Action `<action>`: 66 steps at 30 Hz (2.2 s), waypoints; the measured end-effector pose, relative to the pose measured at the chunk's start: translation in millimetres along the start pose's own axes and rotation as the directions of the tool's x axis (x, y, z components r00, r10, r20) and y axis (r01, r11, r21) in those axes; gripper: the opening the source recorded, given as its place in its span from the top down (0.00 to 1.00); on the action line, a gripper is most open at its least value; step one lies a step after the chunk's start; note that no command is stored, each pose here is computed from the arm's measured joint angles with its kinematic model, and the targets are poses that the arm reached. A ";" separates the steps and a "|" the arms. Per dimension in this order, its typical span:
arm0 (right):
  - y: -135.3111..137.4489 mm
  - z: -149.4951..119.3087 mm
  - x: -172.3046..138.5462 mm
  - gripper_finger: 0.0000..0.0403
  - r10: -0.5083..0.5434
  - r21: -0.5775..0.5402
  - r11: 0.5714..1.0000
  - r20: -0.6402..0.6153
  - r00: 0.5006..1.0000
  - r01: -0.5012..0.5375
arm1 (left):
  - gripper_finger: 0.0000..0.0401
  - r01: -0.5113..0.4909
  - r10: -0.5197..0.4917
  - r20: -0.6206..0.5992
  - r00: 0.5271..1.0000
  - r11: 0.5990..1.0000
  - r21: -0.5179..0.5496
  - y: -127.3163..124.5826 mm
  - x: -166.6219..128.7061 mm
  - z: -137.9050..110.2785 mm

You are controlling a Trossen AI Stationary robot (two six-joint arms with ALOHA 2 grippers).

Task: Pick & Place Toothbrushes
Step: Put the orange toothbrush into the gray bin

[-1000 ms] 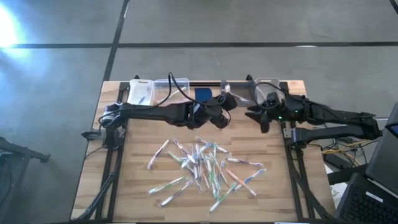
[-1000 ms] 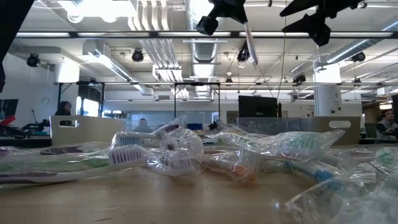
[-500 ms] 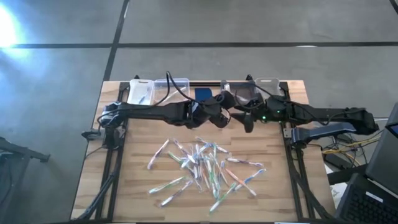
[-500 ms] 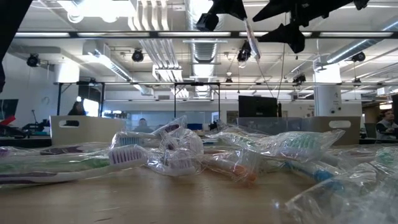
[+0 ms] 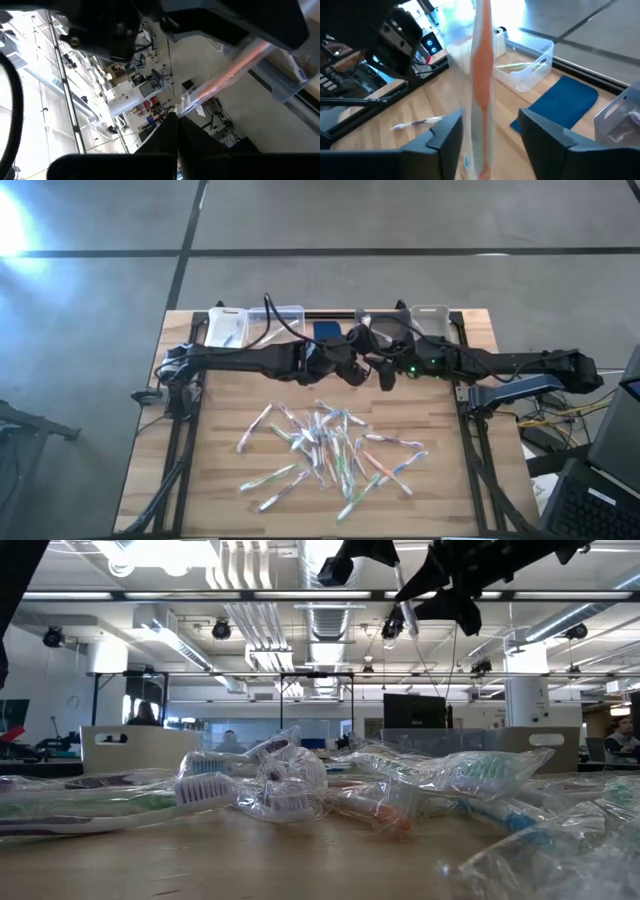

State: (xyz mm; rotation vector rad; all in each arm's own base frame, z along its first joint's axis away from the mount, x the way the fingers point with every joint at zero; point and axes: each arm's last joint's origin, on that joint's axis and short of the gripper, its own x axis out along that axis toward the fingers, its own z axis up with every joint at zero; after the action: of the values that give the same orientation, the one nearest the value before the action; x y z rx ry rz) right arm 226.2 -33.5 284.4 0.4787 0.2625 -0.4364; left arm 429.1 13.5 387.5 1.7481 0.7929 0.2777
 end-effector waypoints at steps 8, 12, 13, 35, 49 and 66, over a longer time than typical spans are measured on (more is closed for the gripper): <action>0.1 -1.0 1.4 0.92 0.000 -0.042 0.999 -0.007 1.000 -0.001 | 1.00 -0.005 0.005 0.008 1.000 1.000 -0.010 0.7 -0.2 -0.6; 0.3 -0.1 -0.1 0.95 0.004 -0.049 0.999 -0.002 1.000 -0.004 | 1.00 -0.006 0.006 0.008 1.000 1.000 -0.010 0.8 -0.1 -0.8; 0.3 0.0 -0.2 0.95 0.005 -0.049 0.999 -0.002 1.000 -0.005 | 0.99 -0.006 0.006 0.008 1.000 1.000 -0.010 0.7 0.0 -0.9; -9.6 21.1 -32.6 0.95 -0.041 0.012 0.999 0.042 0.998 0.040 | 0.61 0.041 0.036 0.140 0.989 0.860 -0.508 22.4 -38.0 -39.7; -33.3 46.1 -92.5 0.95 -0.449 -0.107 0.894 -0.226 0.864 0.436 | 0.57 0.300 -0.168 0.257 0.952 0.687 -0.662 5.8 -52.8 -61.7; -91.9 33.0 -83.5 0.95 -0.597 -0.219 0.717 -0.684 0.420 0.662 | 0.57 0.319 -0.112 0.301 0.947 0.438 -0.840 16.5 -74.8 -109.5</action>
State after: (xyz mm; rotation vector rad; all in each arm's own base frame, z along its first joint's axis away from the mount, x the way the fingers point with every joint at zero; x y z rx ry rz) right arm 115.3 -94.7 305.8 0.6165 1.2517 -1.0122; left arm 318.5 47.2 454.5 0.6270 0.5392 0.2591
